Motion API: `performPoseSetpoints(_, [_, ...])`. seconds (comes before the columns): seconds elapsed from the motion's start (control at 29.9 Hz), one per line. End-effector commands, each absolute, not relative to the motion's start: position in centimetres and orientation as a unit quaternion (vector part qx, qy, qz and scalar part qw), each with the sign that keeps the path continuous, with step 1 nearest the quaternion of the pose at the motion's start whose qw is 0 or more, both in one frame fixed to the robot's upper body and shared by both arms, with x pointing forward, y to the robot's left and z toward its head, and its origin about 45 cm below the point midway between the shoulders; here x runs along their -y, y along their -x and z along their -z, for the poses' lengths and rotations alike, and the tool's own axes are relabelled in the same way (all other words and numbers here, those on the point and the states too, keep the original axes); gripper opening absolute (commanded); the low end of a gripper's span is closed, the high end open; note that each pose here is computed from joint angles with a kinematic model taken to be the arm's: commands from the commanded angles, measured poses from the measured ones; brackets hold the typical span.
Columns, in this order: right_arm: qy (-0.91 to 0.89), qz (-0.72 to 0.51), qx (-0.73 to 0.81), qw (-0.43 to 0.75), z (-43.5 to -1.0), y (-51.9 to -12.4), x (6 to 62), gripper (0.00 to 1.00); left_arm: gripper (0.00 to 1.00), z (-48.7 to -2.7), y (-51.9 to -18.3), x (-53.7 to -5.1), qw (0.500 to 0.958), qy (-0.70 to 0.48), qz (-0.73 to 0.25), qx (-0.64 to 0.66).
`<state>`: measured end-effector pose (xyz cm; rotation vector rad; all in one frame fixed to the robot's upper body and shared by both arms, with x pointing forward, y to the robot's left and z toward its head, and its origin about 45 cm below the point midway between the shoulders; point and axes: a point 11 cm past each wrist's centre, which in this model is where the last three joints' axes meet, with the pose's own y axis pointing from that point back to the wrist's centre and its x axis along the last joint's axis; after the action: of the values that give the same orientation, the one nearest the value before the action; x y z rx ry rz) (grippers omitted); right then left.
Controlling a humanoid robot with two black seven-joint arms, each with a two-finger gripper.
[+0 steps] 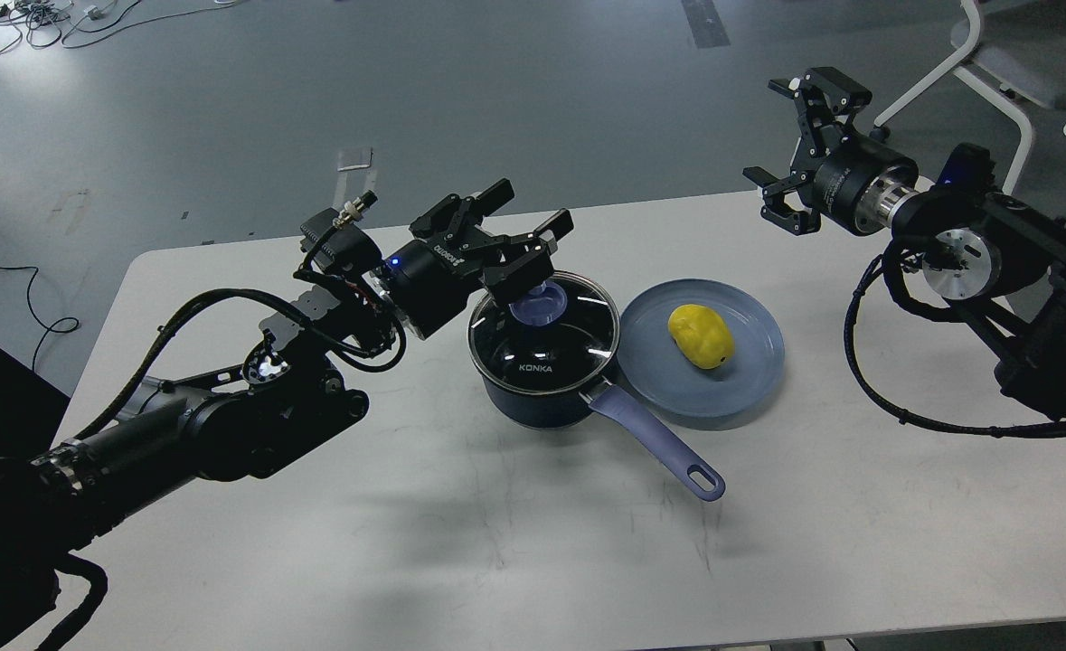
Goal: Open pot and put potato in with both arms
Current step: 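Reach the left gripper to the purple knob of the glass lid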
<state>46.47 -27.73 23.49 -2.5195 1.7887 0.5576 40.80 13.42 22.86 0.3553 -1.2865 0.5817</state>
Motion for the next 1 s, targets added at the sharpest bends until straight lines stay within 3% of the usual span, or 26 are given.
performPoseSetpoints(0.0, [0.8,-0.178,-0.572,0.0,-23.3,-46.5,27.9,1.0,0.98,-22.2,-40.2,-12.2,0.727,-0.166,-0.218,0.629])
performPoseSetpoints(0.4, [0.797,-0.178,-0.578,-0.005,-23.2,-46.5,28.5,1.0,0.98,-16.8,-40.4,-14.2,0.697,-0.253,-0.133,0.657])
performPoseSetpoints(0.97, [0.795,-0.18,-0.579,-0.012,-22.5,-46.2,28.7,1.0,0.98,-16.0,-40.0,-14.0,0.703,-0.254,-0.132,0.651])
